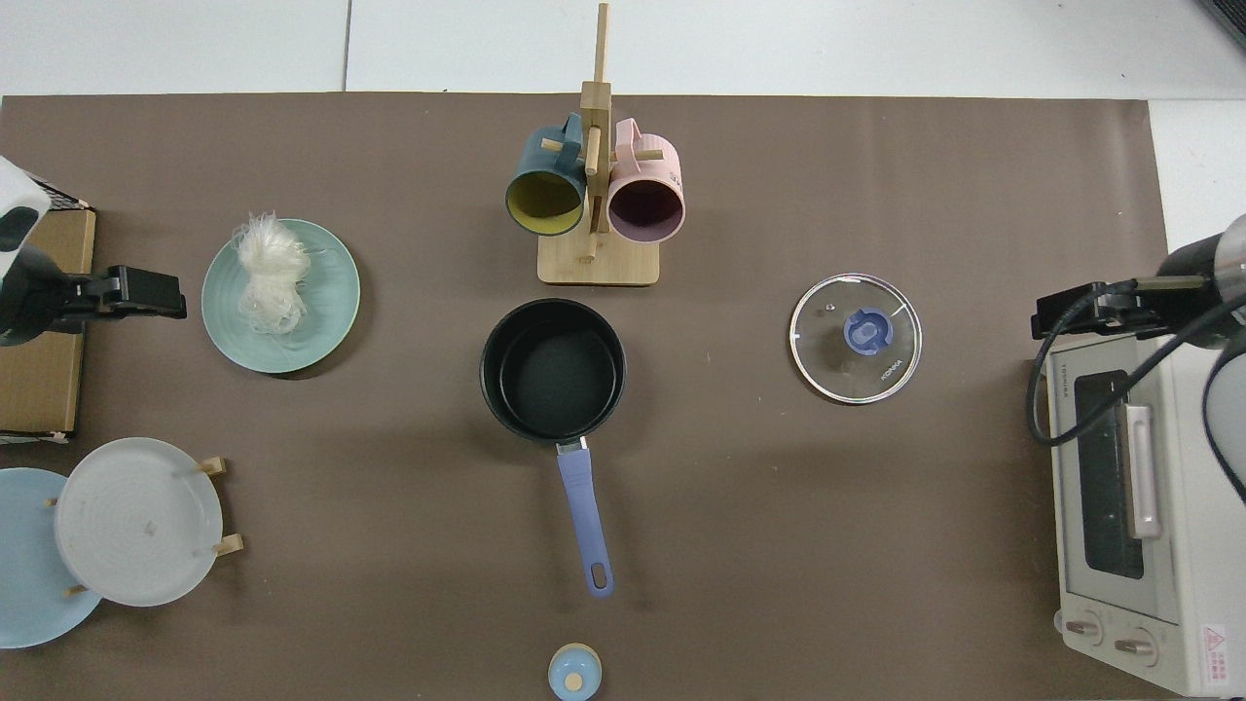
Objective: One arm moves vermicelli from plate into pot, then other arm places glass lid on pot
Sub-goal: 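Move the left gripper toward the vermicelli while the right gripper reaches the lid, then grasp the vermicelli with the left gripper while the right gripper grasps the lid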
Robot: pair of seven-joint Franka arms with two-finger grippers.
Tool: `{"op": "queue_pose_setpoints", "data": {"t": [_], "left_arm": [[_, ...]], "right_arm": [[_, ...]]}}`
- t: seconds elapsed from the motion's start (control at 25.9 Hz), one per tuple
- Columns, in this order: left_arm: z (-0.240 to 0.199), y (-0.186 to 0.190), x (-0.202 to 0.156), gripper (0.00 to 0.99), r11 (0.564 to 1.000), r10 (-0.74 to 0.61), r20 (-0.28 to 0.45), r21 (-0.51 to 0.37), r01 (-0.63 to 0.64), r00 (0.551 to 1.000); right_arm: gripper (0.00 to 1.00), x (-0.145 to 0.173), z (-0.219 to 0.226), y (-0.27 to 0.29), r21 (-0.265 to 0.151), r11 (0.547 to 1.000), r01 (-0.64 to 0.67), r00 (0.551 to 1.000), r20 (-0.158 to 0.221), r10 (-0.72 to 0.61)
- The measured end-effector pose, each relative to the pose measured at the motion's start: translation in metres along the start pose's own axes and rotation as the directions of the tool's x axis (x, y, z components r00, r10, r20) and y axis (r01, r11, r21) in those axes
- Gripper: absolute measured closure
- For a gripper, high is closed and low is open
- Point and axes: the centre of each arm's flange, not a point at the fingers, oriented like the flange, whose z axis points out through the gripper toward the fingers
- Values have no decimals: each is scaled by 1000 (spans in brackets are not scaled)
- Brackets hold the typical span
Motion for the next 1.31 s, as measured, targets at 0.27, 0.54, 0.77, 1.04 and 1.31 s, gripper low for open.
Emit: {"op": "queue_pose_setpoints", "data": {"t": [0.27,0.54,0.77,1.04,1.31], "left_arm": [[62,-12,36,0,999,-39,-30,4,39,999],[103,-26,57,0,992,-128,-71,-25,126,989],[153,-19,70,0,986,-163,-56,-47,160,985],[216,3,76,0,986,-161,-26,-47,159,987],[247,6,78,0,987,-158,-15,-41,157,987]], "right_arm": [[0,34,45,-46,7,1000,9,999,-34,-8],[0,59,99,-69,11,1000,28,999,-35,-28],[0,73,141,-70,12,1000,26,1000,-18,-26],[0,80,191,-74,-22,999,31,999,-30,-32],[0,81,229,-85,-18,999,50,998,-35,-51]]}}
